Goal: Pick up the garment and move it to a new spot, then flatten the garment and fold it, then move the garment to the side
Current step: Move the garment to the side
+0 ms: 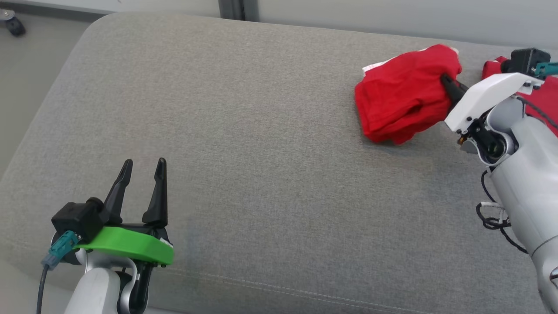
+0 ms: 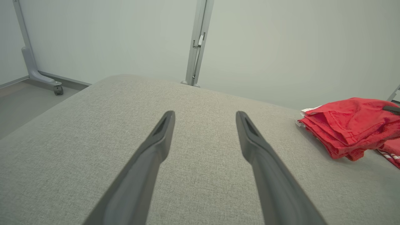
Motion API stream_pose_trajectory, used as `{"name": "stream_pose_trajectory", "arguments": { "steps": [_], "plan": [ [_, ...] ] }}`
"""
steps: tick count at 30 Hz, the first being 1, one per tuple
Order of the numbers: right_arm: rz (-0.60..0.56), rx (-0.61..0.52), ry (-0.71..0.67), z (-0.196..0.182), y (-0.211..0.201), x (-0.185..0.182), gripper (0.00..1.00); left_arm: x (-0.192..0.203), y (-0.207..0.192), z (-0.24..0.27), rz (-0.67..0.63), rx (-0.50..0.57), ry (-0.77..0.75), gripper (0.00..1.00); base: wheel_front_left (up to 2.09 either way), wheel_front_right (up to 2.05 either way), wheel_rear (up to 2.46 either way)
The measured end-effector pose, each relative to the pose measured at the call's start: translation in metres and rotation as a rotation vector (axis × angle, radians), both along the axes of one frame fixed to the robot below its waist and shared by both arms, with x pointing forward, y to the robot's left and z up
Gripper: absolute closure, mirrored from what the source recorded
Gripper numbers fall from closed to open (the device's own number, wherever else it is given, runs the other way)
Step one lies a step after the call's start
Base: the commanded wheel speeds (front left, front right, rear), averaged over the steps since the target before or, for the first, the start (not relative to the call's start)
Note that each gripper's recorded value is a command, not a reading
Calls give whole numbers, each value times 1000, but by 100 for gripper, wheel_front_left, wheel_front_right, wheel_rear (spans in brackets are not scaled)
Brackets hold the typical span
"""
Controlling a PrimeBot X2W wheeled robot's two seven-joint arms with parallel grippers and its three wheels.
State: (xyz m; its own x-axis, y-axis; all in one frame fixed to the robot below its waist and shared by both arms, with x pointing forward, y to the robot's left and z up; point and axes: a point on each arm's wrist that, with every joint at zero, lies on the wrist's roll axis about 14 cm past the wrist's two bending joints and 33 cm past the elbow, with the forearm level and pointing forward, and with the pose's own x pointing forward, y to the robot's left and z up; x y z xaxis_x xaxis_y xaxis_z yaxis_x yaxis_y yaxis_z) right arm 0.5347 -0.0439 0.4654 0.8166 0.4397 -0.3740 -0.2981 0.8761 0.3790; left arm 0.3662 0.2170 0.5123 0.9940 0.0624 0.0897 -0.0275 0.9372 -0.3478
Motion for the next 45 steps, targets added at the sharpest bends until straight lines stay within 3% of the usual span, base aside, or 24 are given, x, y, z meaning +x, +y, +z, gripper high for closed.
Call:
{"name": "stream_pose_trajectory", "arguments": {
  "steps": [13, 23, 28, 38, 45],
  "plan": [
    [-135, -46, -153, 50, -75, 52, 100, 20, -28, -16, -94, -1, 41, 0, 0, 0, 0],
    [-145, -25, -154, 42, -75, 70, 100, 24, -24, -31, -92, 10, 86, 0, 0, 0, 0],
    [-66, -80, -208, 55, -55, 84, 100, 30, -23, -31, -95, 21, 84, 0, 0, 0, 0],
    [-67, -113, -160, 28, -62, 94, 100, 32, -2, -46, -58, 48, 133, 0, 0, 0, 0],
    [-184, -133, -91, -6, -118, 78, 100, 42, -12, -53, -95, 45, 144, 0, 0, 0, 0]
  ]
}}
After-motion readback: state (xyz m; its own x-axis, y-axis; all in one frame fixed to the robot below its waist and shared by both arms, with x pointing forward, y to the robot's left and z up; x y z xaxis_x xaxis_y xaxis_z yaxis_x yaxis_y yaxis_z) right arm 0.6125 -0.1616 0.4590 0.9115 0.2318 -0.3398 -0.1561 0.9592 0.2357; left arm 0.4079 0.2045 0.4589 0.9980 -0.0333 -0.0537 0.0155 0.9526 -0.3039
